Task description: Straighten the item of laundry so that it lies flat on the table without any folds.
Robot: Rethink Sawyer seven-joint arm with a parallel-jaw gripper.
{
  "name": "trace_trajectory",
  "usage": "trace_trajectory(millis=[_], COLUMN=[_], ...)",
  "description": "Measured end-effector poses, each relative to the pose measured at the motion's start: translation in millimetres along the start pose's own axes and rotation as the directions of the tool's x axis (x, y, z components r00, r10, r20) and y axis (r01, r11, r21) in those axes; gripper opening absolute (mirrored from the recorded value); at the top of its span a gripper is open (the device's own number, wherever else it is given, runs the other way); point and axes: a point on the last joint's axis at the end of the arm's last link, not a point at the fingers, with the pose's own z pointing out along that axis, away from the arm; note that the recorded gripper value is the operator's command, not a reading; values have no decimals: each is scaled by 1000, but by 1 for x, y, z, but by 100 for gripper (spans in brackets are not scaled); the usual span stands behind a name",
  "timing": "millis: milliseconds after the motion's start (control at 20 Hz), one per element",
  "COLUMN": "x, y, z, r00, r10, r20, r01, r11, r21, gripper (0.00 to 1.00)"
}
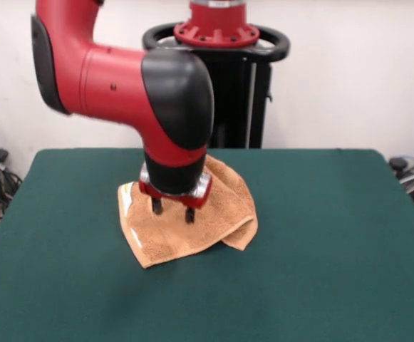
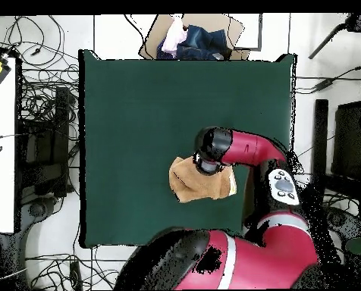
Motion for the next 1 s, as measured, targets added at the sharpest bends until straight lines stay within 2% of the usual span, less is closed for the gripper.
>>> trace_trajectory(millis=[250, 800, 850, 1000], x=[-3, -10, -10, -11], y=[8, 13, 16, 19], z=[31, 32, 32, 32], r00=[1000, 999, 999, 999], r10=[-10, -20, -25, -30], r20=[-12, -40, -41, -38], r01=[10, 21, 26, 31], r11=[1000, 999, 999, 999], r21=[-1, 31, 39, 41], gripper=[100, 100, 0, 0])
